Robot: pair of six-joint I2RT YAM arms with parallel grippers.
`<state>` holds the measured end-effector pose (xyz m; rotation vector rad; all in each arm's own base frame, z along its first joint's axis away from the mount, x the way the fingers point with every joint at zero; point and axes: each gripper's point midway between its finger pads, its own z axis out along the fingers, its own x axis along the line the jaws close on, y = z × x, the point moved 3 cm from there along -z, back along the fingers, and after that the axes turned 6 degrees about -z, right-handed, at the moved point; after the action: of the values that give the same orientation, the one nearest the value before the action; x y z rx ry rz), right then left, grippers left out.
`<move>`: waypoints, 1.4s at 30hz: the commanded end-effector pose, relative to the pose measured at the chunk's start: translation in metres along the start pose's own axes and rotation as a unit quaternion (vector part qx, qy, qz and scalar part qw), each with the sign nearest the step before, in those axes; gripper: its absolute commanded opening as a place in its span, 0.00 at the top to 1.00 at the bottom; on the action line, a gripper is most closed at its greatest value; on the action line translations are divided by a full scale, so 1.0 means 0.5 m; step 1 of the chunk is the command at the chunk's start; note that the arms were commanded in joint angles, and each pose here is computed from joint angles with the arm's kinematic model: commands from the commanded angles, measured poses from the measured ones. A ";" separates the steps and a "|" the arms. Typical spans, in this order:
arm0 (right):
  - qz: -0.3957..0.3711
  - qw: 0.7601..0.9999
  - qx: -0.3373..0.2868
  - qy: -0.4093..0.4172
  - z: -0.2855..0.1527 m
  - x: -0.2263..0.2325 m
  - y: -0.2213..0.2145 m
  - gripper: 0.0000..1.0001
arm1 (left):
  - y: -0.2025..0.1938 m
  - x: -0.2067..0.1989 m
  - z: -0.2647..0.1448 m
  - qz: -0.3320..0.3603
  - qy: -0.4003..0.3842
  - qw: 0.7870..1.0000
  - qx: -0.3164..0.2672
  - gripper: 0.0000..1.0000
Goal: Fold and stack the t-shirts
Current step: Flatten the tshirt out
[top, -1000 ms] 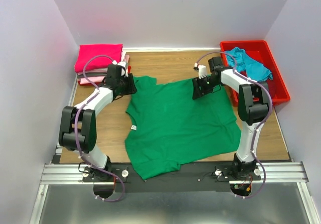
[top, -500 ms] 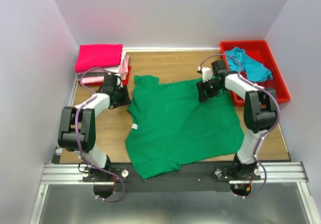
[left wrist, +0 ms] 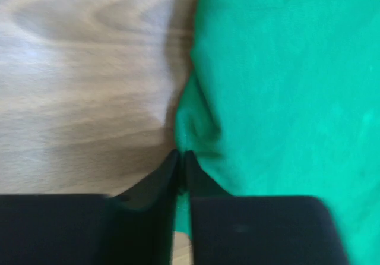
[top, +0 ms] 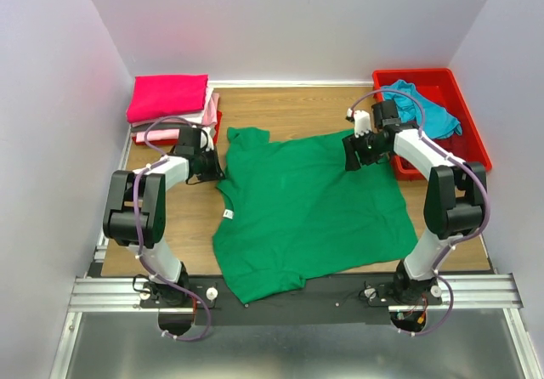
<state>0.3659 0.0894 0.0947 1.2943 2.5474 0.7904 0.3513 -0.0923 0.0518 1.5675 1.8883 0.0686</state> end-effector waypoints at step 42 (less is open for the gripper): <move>0.016 0.999 0.020 0.042 0.026 0.013 -0.047 0.32 | -0.092 -0.148 -0.113 -0.173 -0.090 0.979 -0.062 0.44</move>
<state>0.3585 0.0870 0.0821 1.3307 2.5830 0.8090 0.2953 -0.1302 0.1247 1.2179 1.8714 0.1499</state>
